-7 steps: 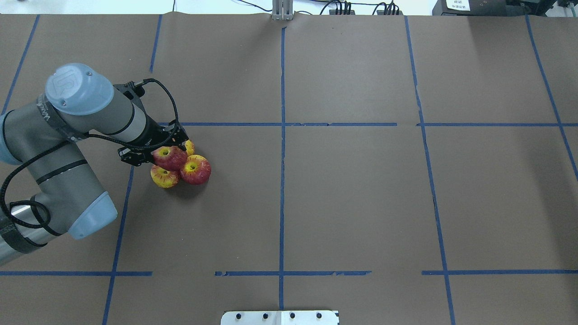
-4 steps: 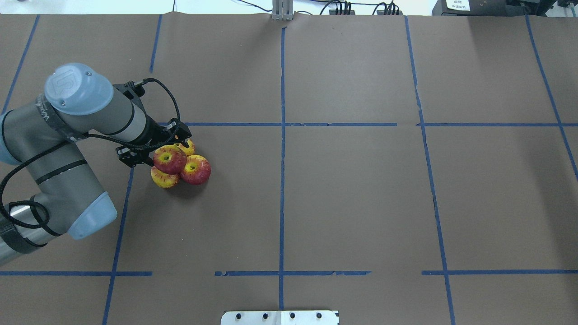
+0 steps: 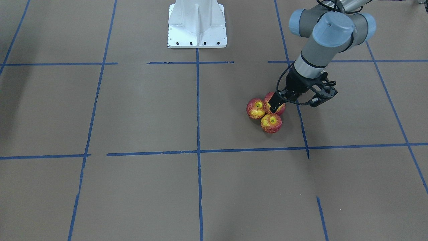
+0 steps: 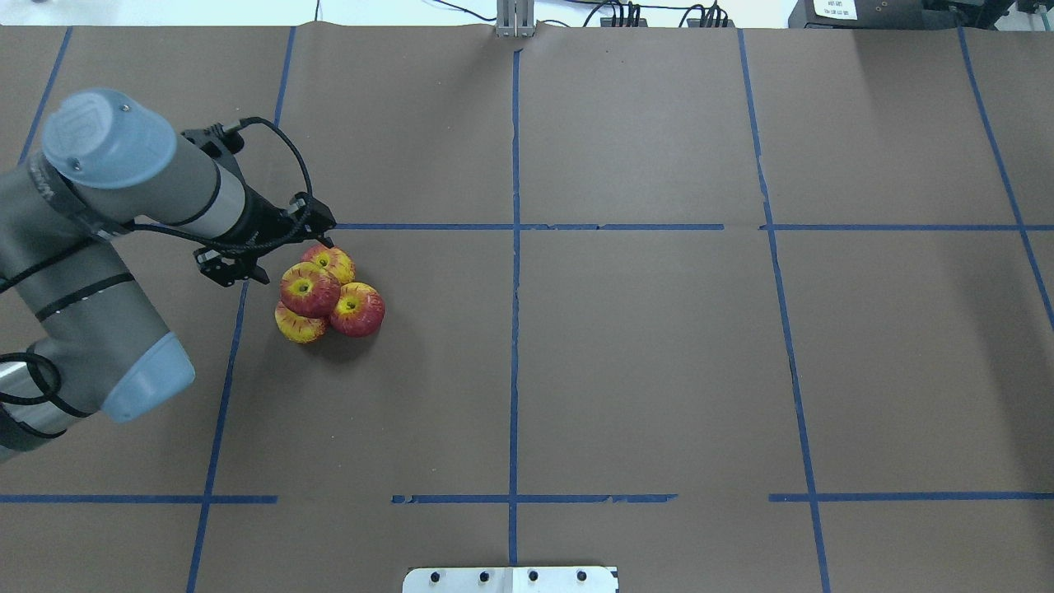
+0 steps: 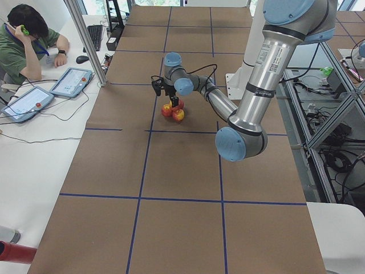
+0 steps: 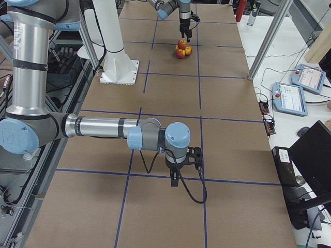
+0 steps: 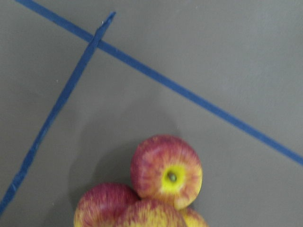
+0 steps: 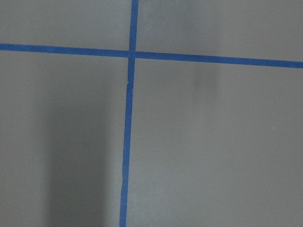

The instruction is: Stack apples

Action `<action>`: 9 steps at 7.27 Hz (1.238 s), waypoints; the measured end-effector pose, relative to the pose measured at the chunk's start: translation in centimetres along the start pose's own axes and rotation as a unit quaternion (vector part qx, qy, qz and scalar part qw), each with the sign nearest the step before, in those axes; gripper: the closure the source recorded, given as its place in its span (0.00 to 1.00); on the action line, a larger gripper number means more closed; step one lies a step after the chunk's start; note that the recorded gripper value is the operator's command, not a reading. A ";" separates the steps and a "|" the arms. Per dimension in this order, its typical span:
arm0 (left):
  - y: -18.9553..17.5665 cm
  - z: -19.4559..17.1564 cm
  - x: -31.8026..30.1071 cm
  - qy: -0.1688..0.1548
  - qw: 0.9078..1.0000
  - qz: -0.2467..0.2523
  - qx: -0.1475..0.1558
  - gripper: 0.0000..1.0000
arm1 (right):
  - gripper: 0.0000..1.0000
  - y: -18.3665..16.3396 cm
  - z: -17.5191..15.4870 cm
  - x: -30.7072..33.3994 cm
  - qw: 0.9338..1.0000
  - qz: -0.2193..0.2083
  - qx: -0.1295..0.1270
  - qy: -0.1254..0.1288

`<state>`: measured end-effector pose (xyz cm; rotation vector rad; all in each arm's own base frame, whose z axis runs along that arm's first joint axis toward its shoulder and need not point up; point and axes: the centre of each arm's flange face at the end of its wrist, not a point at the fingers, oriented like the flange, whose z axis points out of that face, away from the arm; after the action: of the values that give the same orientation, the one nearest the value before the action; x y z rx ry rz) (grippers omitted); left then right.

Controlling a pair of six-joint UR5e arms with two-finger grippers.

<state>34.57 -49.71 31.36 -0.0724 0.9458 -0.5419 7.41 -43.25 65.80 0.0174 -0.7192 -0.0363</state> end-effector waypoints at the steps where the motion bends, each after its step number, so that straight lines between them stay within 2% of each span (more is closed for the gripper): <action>1: -2.7 -2.0 -1.3 0.004 1.000 0.011 0.021 0.00 | 0.00 0.0 0.0 0.0 1.000 0.000 0.000 0.000; 3: -7.9 -4.8 -6.8 -0.016 0.995 0.083 0.055 0.00 | 0.00 0.0 0.0 0.0 1.000 0.000 0.000 0.000; 4: -10.8 -6.4 -11.0 -0.034 0.989 0.130 0.063 0.00 | 0.00 0.0 0.0 0.0 1.000 0.000 0.000 0.000; 6: -15.5 -10.0 -20.9 -0.059 0.973 0.222 0.034 0.00 | 0.00 0.0 0.0 0.0 1.000 0.000 0.000 0.000; 9: -21.1 -15.6 -34.1 -0.117 0.934 0.338 -0.010 0.00 | 0.00 0.0 0.0 0.0 1.000 0.000 0.000 0.000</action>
<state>-2.17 -49.19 53.87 0.1651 0.6819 0.1170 7.41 -43.25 65.80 0.0175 -0.7192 -0.0364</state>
